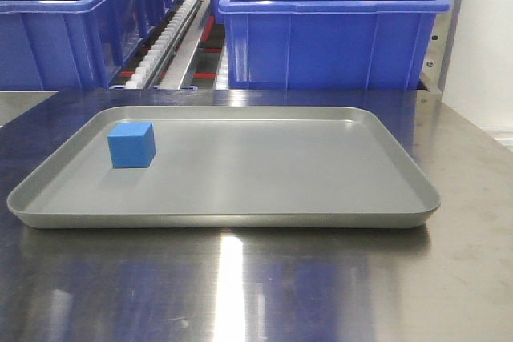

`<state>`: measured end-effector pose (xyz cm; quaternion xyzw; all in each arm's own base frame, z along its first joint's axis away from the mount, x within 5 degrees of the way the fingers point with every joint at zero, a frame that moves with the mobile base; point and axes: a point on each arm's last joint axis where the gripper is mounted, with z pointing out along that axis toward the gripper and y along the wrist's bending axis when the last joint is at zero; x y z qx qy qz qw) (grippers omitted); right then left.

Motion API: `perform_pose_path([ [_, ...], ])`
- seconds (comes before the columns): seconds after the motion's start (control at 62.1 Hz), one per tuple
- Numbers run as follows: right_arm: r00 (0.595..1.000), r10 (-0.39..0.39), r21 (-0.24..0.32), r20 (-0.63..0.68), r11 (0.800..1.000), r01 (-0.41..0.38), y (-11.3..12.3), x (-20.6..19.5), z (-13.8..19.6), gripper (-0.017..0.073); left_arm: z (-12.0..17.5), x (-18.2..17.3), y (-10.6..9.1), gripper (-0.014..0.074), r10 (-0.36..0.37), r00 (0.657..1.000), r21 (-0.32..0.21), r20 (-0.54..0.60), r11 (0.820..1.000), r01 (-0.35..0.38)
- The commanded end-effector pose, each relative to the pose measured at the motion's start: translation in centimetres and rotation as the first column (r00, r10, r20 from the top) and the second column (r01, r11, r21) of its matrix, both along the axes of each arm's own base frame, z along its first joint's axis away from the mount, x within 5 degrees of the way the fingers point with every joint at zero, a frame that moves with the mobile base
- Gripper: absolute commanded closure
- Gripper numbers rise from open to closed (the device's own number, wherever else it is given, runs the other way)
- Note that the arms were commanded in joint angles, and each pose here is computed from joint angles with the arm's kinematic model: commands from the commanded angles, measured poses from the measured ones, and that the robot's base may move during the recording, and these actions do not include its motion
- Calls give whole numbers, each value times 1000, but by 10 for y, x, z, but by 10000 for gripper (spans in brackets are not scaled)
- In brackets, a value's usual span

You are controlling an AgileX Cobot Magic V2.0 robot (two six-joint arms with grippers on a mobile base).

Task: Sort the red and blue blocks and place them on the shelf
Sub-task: 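Lift the red cube with the right gripper away from the tray, then move the left gripper over the blue cube, fingers open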

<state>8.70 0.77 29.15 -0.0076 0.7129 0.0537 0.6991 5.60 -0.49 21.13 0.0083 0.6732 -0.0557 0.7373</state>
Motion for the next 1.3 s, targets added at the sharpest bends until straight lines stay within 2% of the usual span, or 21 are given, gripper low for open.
perform_pose_path([
  [0.0, 995, -12, 0, 104, 1000, 13, -1, -1, 16, 511, -7, 0, 1, 468, 8, 998, -11, 54, 1000, -7],
  [0.837, 995, -12, 0, 104, 1000, 13, -1, -1, 16, 511, -6, 0, 1, 468, 8, 998, -11, 57, 1000, -7],
  [1.014, 995, -12, 0, 104, 1000, 13, -1, -1, 16, 511, -8, 0, 0, 468, 3, 1000, -9, 18, 1000, -3],
  [1.191, 995, -12, 0, 104, 1000, 13, -1, -1, 16, 511, 16, 1, -1, 468, -9, 999, -3, -46, 1000, 8],
  [1.256, 995, -12, 0, 104, 1000, 13, -1, -1, 16, 511, 29, 5, -1, 468, -11, 998, -16, -59, 1000, 10],
  [1.288, 995, -12, 0, 104, 1000, 13, -1, -1, 16, 511, 35, 8, -1, 468, -13, 997, -39, -69, 999, 10],
])
